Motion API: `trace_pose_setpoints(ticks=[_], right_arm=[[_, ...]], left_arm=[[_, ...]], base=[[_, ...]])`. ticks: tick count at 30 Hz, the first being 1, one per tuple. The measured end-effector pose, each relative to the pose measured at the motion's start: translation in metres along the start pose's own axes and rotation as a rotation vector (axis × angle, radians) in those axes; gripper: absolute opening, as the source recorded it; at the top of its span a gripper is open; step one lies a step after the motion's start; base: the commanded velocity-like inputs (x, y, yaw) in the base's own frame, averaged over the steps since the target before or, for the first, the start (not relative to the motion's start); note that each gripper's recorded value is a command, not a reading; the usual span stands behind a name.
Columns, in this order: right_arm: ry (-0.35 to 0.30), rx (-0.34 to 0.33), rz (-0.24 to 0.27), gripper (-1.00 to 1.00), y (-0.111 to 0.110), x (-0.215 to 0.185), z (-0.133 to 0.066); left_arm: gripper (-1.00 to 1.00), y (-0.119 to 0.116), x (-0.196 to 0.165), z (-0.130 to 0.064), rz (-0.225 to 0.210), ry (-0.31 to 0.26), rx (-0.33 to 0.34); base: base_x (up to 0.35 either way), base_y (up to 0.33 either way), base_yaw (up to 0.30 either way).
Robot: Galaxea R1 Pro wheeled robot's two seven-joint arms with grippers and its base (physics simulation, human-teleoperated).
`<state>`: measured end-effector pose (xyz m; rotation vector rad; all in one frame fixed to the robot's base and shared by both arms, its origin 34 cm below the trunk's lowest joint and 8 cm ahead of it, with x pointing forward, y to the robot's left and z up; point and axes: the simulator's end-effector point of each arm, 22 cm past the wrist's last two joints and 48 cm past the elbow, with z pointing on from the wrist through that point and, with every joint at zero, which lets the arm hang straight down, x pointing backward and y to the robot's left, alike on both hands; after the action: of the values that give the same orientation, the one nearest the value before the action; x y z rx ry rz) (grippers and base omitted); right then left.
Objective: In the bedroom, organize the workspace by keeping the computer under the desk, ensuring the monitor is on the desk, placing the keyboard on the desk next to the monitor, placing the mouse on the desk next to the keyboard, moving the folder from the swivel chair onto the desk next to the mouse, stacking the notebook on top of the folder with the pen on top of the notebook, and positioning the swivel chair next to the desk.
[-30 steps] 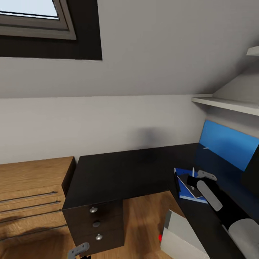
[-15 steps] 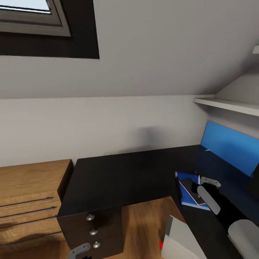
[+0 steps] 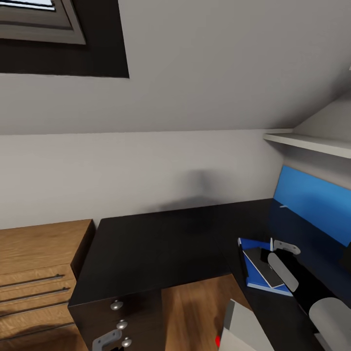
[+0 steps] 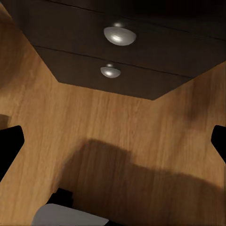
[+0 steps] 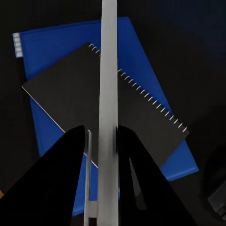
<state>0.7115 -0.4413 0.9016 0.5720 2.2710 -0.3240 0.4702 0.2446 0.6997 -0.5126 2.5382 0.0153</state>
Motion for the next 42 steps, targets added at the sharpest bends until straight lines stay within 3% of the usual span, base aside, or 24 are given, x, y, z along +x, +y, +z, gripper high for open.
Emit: trace_pose_setpoints(ticks=[42], right_arm=[[-0.002, -0.004, -0.001, -1.0, 0.008, 0.031, 0.035]], left_arm=[[1.0, -0.001, 0.021, 0.043, -0.001, 0.0, 0.004]], base=[[0.0, 0.0, 0.0]])
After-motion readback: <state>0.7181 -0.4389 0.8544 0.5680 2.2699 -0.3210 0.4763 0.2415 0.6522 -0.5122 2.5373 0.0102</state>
